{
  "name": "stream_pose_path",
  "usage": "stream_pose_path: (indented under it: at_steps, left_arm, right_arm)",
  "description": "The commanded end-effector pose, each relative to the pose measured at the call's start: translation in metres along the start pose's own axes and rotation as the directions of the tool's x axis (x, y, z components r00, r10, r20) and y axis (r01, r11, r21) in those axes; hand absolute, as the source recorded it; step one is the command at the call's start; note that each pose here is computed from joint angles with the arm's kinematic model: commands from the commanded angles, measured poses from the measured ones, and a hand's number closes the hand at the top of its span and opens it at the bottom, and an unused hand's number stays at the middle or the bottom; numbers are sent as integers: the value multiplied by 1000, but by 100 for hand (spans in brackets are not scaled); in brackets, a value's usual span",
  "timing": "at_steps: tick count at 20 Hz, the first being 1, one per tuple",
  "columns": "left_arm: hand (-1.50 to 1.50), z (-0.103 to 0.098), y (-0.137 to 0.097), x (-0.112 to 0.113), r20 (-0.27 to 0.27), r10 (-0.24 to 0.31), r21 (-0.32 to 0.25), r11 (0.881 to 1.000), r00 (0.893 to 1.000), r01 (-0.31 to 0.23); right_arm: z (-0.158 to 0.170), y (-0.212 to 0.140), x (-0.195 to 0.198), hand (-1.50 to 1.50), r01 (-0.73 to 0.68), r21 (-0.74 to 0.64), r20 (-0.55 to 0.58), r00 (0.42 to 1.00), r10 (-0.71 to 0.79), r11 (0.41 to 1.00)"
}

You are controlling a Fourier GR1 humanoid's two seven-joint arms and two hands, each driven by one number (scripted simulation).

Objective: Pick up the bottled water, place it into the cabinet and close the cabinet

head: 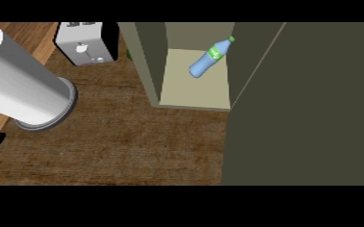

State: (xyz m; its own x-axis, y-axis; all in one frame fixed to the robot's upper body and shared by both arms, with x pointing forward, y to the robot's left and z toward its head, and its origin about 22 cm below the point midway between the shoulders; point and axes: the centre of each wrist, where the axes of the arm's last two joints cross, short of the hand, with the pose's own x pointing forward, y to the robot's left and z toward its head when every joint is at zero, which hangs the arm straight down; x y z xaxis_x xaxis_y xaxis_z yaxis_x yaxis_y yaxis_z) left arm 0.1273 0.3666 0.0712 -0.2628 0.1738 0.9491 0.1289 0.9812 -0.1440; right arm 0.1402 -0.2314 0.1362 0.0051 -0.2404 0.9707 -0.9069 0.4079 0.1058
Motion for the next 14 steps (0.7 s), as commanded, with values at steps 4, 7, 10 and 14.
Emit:
stream_pose_path:
  at_steps: [4, 7, 10, 14]
  left_arm:
    - [-150, 0, 13, 12, 16, -1, -23, 1000, 1000, 1]
    - [-150, 9, 16, 12, -6, 8, -28, 1000, 1000, -8]
    - [-150, 7, 26, 16, 19, -6, -11, 1000, 1000, 6]
    - [-150, 7, 29, 24, 16, 15, -46, 999, 1000, -14]
  right_arm:
    - [-38, 26, 31, 150, -147, 25, 22, 989, 147, 989]
    - [-55, 23, 31, 150, -142, 11, 24, 990, 142, 990]
    - [-77, 21, 31, 150, -94, -7, 55, 994, 94, 996]
    - [-118, 21, 28, 150, -53, -28, 31, 998, 54, 998]
